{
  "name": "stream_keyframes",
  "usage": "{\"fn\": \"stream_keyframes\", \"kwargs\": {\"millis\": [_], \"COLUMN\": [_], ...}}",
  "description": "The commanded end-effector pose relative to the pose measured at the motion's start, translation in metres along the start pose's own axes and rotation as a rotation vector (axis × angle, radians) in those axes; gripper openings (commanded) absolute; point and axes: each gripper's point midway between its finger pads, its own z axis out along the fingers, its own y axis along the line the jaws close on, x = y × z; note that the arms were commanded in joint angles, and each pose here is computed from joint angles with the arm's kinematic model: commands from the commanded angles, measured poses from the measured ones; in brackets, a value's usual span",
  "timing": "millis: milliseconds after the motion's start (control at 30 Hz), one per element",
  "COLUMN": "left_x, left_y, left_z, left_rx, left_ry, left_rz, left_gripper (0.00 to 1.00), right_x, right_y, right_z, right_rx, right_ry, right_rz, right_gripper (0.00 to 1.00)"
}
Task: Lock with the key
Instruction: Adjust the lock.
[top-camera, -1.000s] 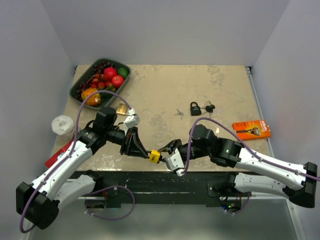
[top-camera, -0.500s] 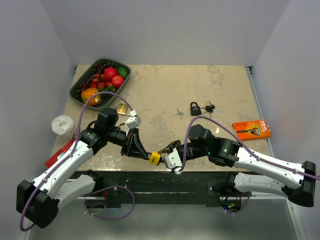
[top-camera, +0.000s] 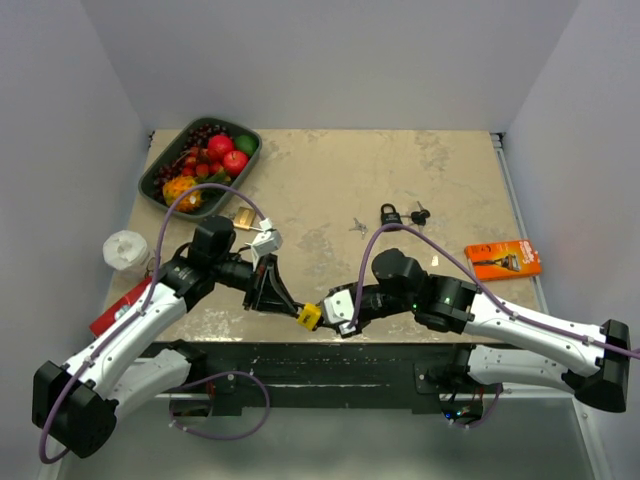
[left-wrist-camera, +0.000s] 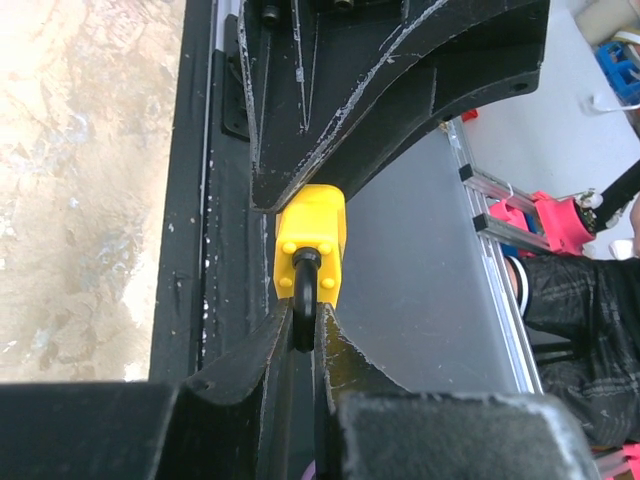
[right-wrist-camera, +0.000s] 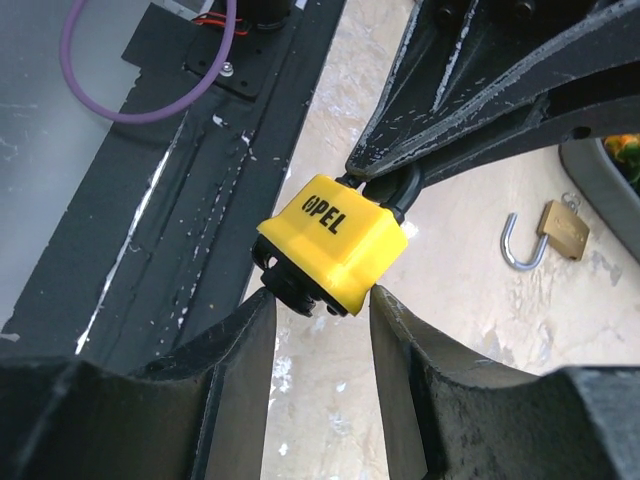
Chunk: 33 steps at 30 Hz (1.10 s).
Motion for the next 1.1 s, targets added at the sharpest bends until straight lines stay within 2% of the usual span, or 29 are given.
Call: {"fn": "stream_keyframes", "kwargs": {"millis": [0,167,533,667,900,967,1000,1067], "left_x": [-0.005,-0.005,-0.007,-0.007,-0.008,-0.008,-0.007,-0.006], "left_y": [-0.004,-0.003,-0.004,-0.005,-0.007,-0.009,-0.01,-0.011], "left_z": [0.005,0.005,0.004,0.003,0.003,0.003,0.003,0.003], "left_rx": [0.011,0.002,0.023,0.037,0.065,0.078,0.087,0.095], "left_ry": [-0.01,-0.013,-0.028,-0.04,-0.049,-0.046,-0.044,-0.044], "left_rz": [0.039,0.038,0.021,-0.008,-0.007,-0.01,-0.01,-0.021], "left_gripper": [0.0,0.0,0.0,0.0,0.0,0.0,0.0,0.0], "right_x": [-0.086,-0.086,-0.078,-0.078,-0.073,-0.074,-0.076,-0.079], "right_y": [-0.073,-0.081,-0.08,-0.079,-0.081,-0.083,-0.083,-0.083], "right_z": [-0.016,-0.022,-0.02,-0.022,-0.029,-0.032,-0.033,-0.036], "right_rx": [0.283,0.337,0.338,0.34,0.385,0.401,0.405,0.419], "right_ry": [-0.254,-0.26,-0.24,-0.24,-0.226,-0.235,-0.244,-0.268], "right_rz": [-0.1,-0.061,-0.066,-0.075,-0.107,-0.106,-0.1,-0.101], "right_gripper": [0.44,0.45,0.49,0.53,0.51,0.53,0.57,0.57]}}
